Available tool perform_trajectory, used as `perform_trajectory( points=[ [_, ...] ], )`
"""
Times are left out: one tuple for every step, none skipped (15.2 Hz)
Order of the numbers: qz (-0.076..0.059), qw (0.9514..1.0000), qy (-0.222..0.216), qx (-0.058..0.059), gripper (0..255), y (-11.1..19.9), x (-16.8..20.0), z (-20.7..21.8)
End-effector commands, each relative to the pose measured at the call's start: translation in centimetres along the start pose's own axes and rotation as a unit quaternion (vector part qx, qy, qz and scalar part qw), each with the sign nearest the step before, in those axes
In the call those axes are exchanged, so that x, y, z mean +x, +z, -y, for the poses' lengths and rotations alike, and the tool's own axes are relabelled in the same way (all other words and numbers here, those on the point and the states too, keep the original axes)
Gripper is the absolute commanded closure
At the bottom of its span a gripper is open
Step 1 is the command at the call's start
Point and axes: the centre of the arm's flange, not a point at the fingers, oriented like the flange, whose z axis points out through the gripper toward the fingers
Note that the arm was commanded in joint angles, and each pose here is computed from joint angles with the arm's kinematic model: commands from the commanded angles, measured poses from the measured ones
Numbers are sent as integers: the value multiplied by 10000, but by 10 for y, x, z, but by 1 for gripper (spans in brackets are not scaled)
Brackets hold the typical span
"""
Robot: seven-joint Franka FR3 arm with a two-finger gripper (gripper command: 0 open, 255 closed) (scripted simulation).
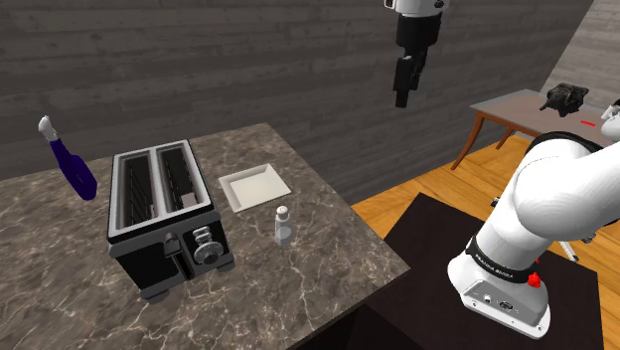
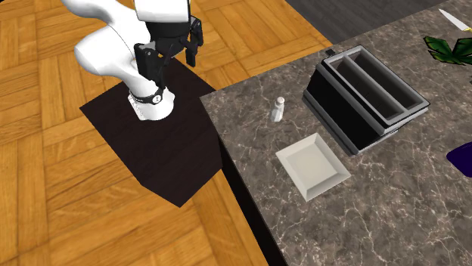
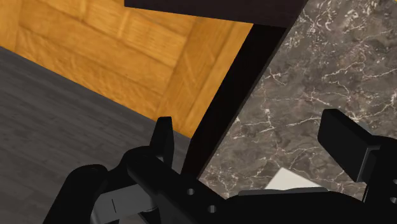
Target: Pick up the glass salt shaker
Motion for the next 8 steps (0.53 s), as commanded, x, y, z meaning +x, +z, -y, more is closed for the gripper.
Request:
perform_trajectory(
  points=[
    [0,10000,0,0,0,0,0,0],
    [3,10000,17,12,0,6,6,10],
    [7,10000,34,24,0,12,13,19],
    [10,10000,51,35,0,17,19,29],
    [14,10000,69,47,0,23,26,39],
    [17,9999,86,59,0,29,32,48],
    [21,9999,103,71,0,35,39,58],
    [24,9999,120,83,0,40,46,67]
  ],
)
